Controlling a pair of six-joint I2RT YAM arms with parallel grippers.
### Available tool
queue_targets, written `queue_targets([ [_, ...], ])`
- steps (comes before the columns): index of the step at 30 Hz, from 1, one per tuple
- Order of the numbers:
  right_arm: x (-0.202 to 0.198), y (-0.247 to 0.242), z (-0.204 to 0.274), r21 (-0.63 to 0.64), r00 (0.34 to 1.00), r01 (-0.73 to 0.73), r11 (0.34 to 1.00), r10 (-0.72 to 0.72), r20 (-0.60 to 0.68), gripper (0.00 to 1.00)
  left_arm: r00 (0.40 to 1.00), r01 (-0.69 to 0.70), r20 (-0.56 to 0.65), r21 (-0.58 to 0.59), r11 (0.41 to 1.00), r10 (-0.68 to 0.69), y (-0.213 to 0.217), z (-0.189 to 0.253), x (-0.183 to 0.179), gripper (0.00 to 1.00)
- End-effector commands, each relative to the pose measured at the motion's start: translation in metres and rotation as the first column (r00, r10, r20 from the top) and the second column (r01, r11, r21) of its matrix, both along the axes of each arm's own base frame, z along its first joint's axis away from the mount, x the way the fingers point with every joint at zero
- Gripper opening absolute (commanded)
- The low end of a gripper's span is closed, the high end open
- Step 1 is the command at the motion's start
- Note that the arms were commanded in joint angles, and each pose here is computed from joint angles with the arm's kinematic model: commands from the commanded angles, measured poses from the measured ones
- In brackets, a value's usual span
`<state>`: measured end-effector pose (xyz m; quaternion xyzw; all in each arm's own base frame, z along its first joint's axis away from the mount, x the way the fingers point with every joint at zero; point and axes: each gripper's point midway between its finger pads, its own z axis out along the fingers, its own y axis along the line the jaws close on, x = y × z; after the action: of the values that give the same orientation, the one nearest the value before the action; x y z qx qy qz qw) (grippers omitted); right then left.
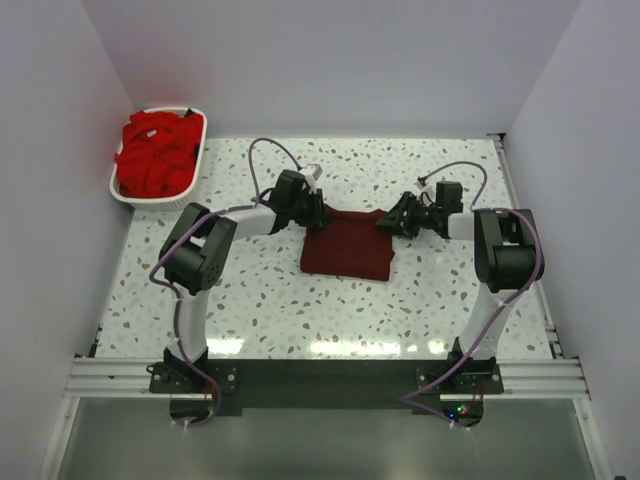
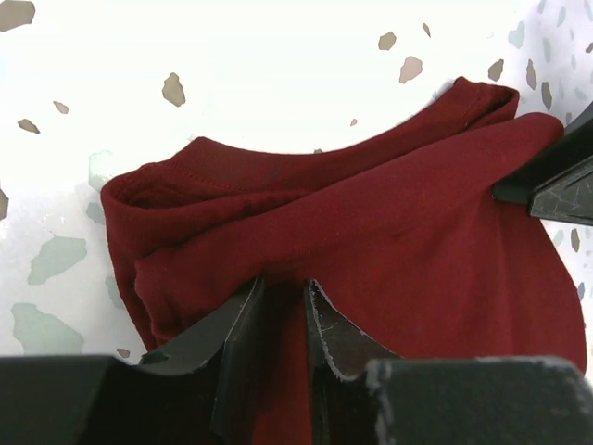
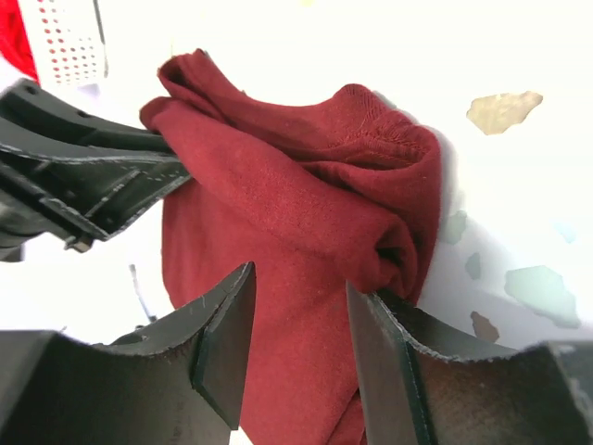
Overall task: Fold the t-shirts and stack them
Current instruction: Fold the tshirt
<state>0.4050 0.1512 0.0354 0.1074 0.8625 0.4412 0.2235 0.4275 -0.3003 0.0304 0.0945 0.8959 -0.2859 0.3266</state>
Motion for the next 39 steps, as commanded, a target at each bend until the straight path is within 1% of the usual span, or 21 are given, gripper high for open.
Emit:
queue_targets([
  [1, 0.013, 0.003, 0.020, 0.075, 0.998, -0.009, 0.997, 0.004, 0.065, 0.48, 1.000, -0.011, 0.008, -0.093, 0.996, 0.012, -0.002, 0.012, 0.004, 0.29],
  [2, 0.018, 0.005, 0.031, 0.088, 0.994, -0.020, 0.996, 0.010, 0.107, 0.48, 1.000, -0.013, 0.017, -0.102, 0.995, 0.014, -0.001, 0.017, 0.005, 0.29],
  [4, 0.019, 0.010, 0.045, 0.137, 0.991, -0.048, 0.989, 0.030, 0.129, 0.46, 0.999, -0.006, 0.046, -0.124, 0.992, 0.011, -0.004, 0.033, 0.011, 0.31],
  [5, 0.025, 0.013, 0.055, 0.150, 0.984, -0.064, 0.987, 0.037, 0.173, 0.45, 0.998, -0.001, 0.061, -0.134, 0.991, 0.009, -0.007, 0.041, 0.014, 0.31],
  [8, 0.031, 0.016, 0.065, 0.174, 0.977, -0.083, 0.981, 0.046, 0.206, 0.43, 0.996, 0.006, 0.089, -0.148, 0.989, 0.007, -0.009, 0.050, 0.019, 0.33],
  [10, 0.035, 0.016, 0.055, 0.167, 0.981, -0.072, 0.983, 0.040, 0.189, 0.42, 0.996, -0.003, 0.092, -0.138, 0.990, 0.016, -0.008, 0.047, 0.022, 0.33],
  [14, 0.047, 0.013, 0.034, 0.161, 0.988, -0.048, 0.986, 0.023, 0.156, 0.39, 0.998, -0.016, 0.054, -0.124, 0.992, 0.023, -0.005, 0.026, 0.028, 0.32],
  [19, 0.055, 0.003, -0.009, 0.147, 0.998, 0.010, 0.989, -0.020, 0.067, 0.36, 0.998, -0.054, 0.011, -0.125, 0.991, 0.056, 0.009, 0.005, 0.035, 0.32],
  [21, 0.058, 0.002, -0.018, 0.143, 0.998, 0.026, 0.989, -0.033, 0.047, 0.36, 0.998, -0.068, -0.017, -0.125, 0.990, 0.066, 0.015, -0.007, 0.034, 0.32],
  [22, 0.063, -0.011, -0.022, 0.148, 0.997, 0.061, 0.987, -0.066, 0.033, 0.36, 0.997, -0.076, -0.033, -0.137, 0.988, 0.072, 0.018, -0.009, 0.035, 0.32],
  [25, 0.067, -0.011, -0.012, 0.163, 0.997, 0.063, 0.985, -0.070, 0.038, 0.36, 0.995, -0.084, -0.068, -0.155, 0.984, 0.075, 0.022, -0.017, 0.032, 0.32],
  [28, 0.067, -0.011, 0.015, 0.164, 0.995, 0.049, 0.985, -0.062, 0.076, 0.39, 0.996, -0.082, -0.059, -0.174, 0.981, 0.073, 0.022, -0.004, 0.031, 0.33],
  [29, 0.063, -0.011, 0.019, 0.157, 0.996, 0.049, 0.986, -0.059, 0.062, 0.39, 0.997, -0.075, -0.038, -0.187, 0.980, 0.069, 0.021, 0.010, 0.031, 0.34],
  [30, 0.062, -0.010, 0.039, 0.155, 0.993, 0.035, 0.987, -0.051, 0.104, 0.40, 0.997, -0.071, -0.030, -0.195, 0.978, 0.066, 0.020, 0.018, 0.031, 0.36],
  [31, 0.059, -0.010, 0.047, 0.158, 0.992, 0.032, 0.987, -0.050, 0.114, 0.41, 0.997, -0.074, -0.024, -0.203, 0.976, 0.070, 0.021, 0.025, 0.031, 0.38],
  [32, 0.052, -0.009, 0.050, 0.163, 0.993, 0.032, 0.986, -0.050, 0.111, 0.42, 0.998, -0.068, -0.002, -0.222, 0.973, 0.069, 0.021, 0.043, 0.029, 0.39],
  [33, 0.048, -0.008, 0.068, 0.167, 0.988, 0.024, 0.986, -0.048, 0.147, 0.42, 0.998, -0.065, 0.009, -0.232, 0.971, 0.069, 0.020, 0.052, 0.027, 0.42],
  [34, 0.042, -0.005, 0.075, 0.190, 0.989, 0.016, 0.982, -0.044, 0.144, 0.43, 0.997, -0.066, 0.018, -0.244, 0.968, 0.073, 0.020, 0.061, 0.025, 0.44],
  [35, 0.032, -0.002, 0.076, 0.203, 0.988, 0.008, 0.979, -0.040, 0.151, 0.43, 0.996, -0.060, 0.042, -0.256, 0.965, 0.073, 0.022, 0.078, 0.019, 0.45],
  [37, 0.017, 0.006, 0.090, 0.235, 0.986, -0.016, 0.972, -0.023, 0.164, 0.43, 0.996, -0.060, 0.054, -0.256, 0.965, 0.076, 0.022, 0.088, 0.009, 0.47],
  [39, 0.000, 0.008, 0.085, 0.263, 0.989, -0.023, 0.965, -0.016, 0.146, 0.43, 0.996, -0.049, 0.062, -0.243, 0.969, 0.066, 0.019, 0.092, -0.013, 0.47],
])
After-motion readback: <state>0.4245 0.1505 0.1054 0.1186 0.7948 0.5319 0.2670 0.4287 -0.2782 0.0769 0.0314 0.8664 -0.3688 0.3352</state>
